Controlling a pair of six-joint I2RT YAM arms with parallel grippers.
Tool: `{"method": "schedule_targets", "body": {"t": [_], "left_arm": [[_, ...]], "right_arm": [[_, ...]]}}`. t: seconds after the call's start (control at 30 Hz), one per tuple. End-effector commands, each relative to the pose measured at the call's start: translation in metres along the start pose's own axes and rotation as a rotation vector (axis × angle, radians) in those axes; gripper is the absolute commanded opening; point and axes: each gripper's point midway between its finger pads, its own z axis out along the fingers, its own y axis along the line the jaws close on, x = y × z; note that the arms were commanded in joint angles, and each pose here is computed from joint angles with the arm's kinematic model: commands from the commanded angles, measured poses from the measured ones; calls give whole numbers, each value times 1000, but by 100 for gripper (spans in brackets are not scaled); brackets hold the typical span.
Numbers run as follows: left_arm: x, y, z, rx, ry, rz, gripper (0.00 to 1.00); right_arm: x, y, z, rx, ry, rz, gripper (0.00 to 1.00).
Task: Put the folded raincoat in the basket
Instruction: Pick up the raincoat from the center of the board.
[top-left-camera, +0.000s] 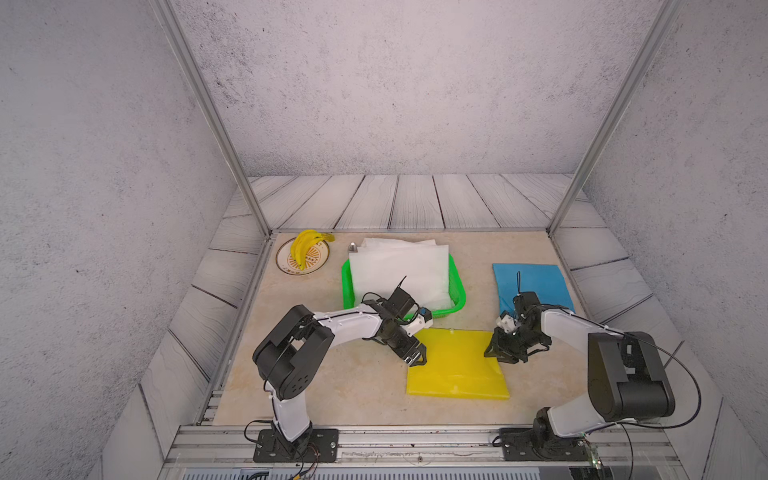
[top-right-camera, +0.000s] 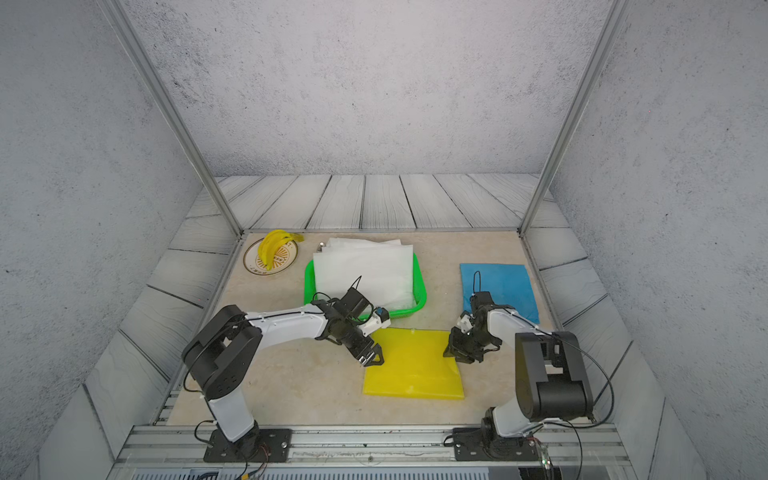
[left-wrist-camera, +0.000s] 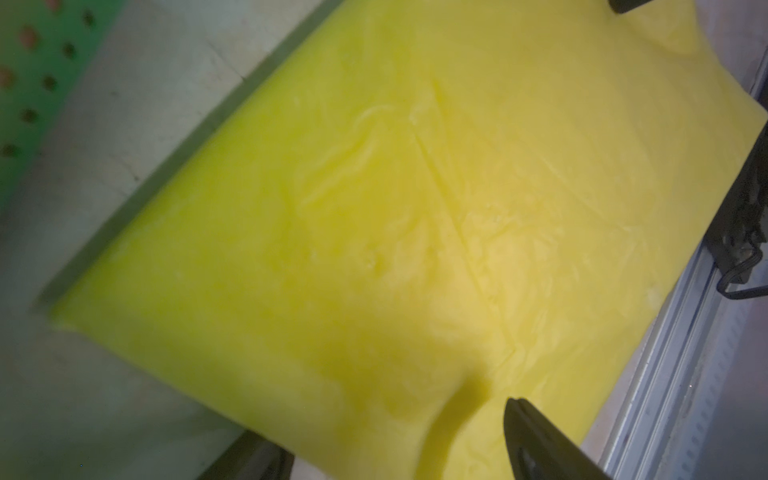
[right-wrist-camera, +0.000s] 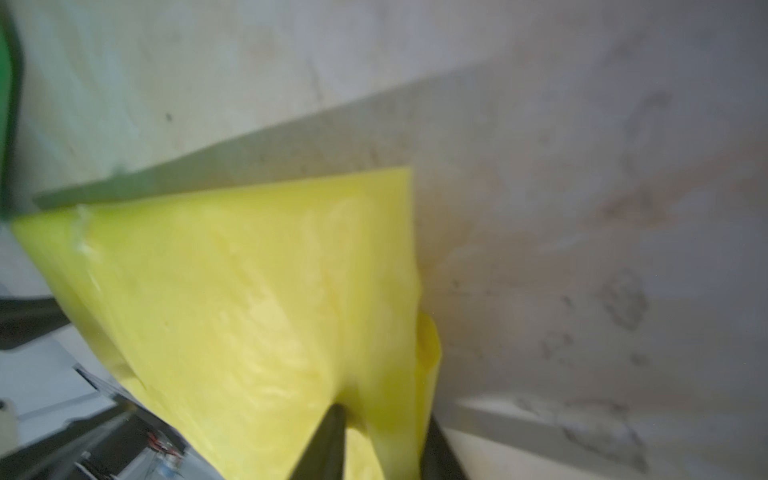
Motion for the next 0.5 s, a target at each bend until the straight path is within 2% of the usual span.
{"method": "schedule_targets", "body": {"t": [0.0, 0.07, 0.27, 0.37, 0.47], "left_arm": [[7, -6, -11, -7, 29, 80, 84], [12, -13, -24, 2, 34, 140, 85], [31, -41, -72, 75, 62, 287, 86], [37, -51, -103, 110, 92, 306, 87], [33, -62, -141, 163, 50, 309, 88]], "right_arm": [[10, 21, 2, -135, 30, -57, 9], [11, 33, -5, -187, 14, -86, 0], [20, 64, -27, -226, -86, -254, 0], [31, 87, -36, -213, -124, -414, 0], [45, 112, -44, -171, -162, -620, 0]]}}
